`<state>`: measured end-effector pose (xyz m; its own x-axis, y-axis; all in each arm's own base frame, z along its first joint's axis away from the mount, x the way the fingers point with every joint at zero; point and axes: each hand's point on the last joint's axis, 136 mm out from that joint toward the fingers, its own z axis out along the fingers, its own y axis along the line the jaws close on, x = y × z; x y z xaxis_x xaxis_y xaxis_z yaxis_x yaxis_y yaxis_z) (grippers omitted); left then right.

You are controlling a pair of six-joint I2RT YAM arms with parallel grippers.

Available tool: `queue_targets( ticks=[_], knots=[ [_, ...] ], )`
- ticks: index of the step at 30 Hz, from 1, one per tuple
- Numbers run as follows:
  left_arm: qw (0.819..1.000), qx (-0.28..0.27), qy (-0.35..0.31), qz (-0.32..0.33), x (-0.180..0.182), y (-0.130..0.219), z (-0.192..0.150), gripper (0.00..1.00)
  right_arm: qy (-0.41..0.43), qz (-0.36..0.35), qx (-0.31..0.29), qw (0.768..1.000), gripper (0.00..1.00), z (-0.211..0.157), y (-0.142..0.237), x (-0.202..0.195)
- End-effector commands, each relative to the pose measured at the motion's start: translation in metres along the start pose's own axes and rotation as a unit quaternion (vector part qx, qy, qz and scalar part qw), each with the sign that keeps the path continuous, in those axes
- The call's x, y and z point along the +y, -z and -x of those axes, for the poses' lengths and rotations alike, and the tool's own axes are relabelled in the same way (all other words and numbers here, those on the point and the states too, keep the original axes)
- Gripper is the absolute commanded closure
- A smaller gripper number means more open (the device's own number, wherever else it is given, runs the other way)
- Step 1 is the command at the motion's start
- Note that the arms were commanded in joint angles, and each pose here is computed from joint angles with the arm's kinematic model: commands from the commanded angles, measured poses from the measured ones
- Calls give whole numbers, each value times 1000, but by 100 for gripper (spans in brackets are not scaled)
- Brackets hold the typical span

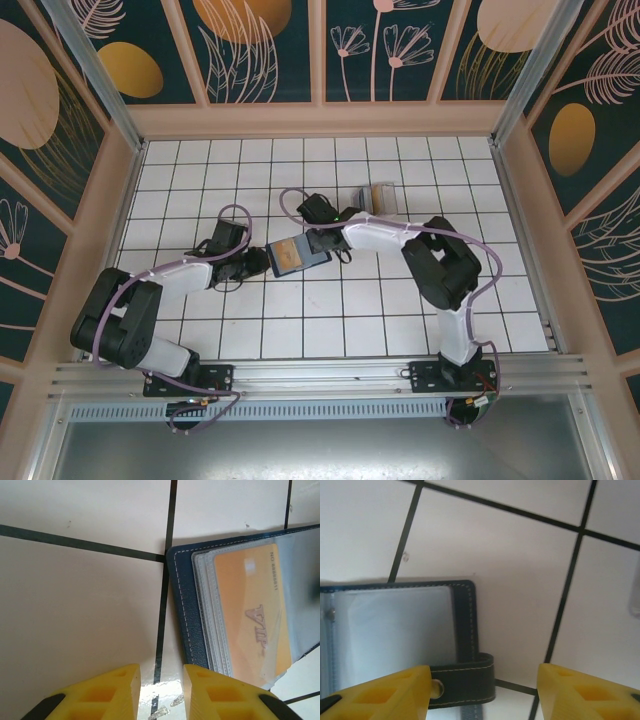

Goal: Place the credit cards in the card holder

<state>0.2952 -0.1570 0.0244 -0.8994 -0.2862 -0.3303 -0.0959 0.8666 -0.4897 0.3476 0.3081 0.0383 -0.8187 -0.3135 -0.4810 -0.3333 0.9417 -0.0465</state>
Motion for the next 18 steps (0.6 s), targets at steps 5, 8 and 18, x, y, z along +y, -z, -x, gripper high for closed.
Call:
queue_targets(
  ticks=[5, 8, 18],
  knots=[
    [1000, 12, 6, -3, 2, -4, -5, 69, 25, -15, 9, 1000, 41, 1, -4, 9],
    [1000, 14, 7, -4, 1, -4, -5, 70, 23, -7, 9, 1000, 41, 1, -1, 11],
    [1000, 17, 8, -6, 0, -8, -4, 69, 43, -44, 12, 998, 44, -7, -6, 0]
  ],
)
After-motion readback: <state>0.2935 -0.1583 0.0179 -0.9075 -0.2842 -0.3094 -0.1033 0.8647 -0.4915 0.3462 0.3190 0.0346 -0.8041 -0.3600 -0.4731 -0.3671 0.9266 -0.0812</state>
